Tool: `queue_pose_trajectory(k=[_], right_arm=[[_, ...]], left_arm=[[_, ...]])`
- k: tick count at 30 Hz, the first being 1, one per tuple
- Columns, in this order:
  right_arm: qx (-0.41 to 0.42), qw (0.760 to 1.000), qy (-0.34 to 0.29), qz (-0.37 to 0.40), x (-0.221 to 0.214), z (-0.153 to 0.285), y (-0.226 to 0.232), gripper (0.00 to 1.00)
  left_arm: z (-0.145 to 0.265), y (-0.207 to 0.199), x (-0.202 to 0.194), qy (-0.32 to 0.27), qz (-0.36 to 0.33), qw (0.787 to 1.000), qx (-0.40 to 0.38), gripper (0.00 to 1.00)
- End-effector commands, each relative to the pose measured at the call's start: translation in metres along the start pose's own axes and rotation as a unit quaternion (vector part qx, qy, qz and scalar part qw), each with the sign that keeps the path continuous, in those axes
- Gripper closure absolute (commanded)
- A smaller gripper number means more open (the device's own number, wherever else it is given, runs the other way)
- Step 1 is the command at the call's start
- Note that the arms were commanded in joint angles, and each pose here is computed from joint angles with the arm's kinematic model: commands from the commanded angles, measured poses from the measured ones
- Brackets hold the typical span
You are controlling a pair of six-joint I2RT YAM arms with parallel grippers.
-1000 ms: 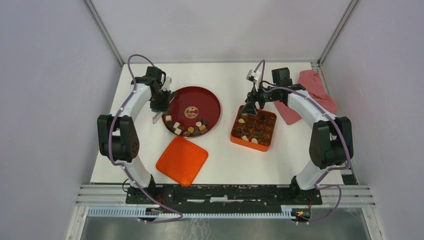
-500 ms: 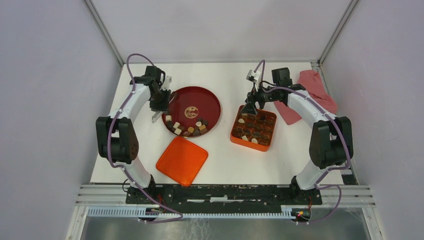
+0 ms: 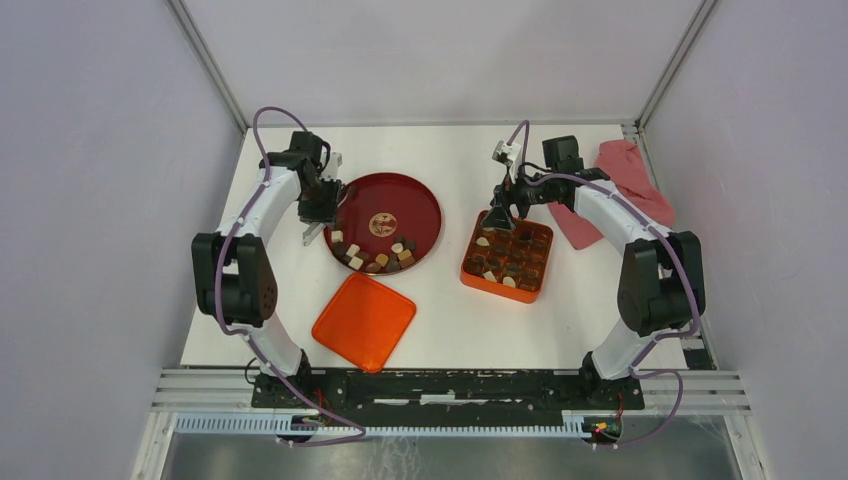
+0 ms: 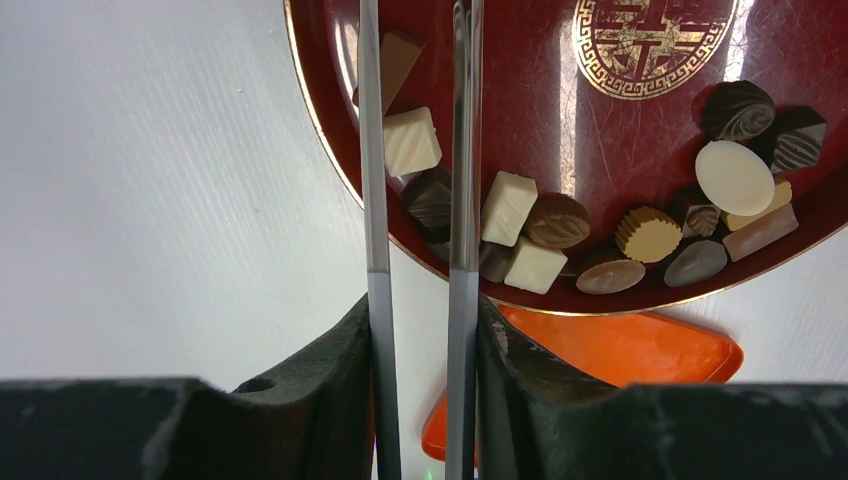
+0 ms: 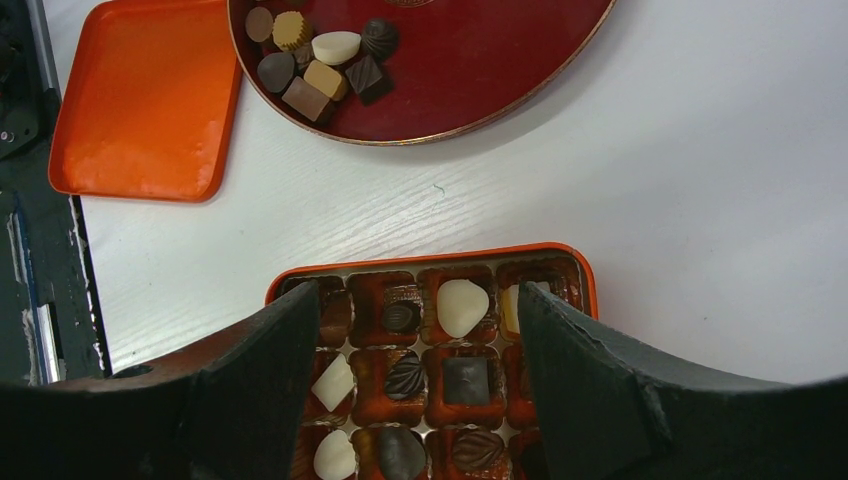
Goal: Pack the chocolate
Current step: Pick up the fake chocolate from the plate.
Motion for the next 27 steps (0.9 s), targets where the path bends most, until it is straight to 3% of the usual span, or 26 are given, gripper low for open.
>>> queue_pose_trajectory(k=[1, 27], right_arm=[[-0.006, 1.0, -0.006, 0.01, 0.005, 0.0, -0.003, 0.22], [-0.006, 1.0, -0.005, 0.009, 0.006, 0.0, -0.003, 0.22]], left_arm=[[0.008, 0.007, 0.017, -0.03, -0.019, 0.999, 0.006, 0.6], [-0.013, 0.009, 0.03, -0.019, -0.014, 1.0, -0.002, 0.59]])
Point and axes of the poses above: each gripper's point midway between its finger pads, its own z axis back along the fingers, its own y axis along the line the jaws close on, x = y × z, the point moved 8 cm from there along z, back along the fingers, and after that the axes turned 10 degrees about -z, right-handed, at the moved point
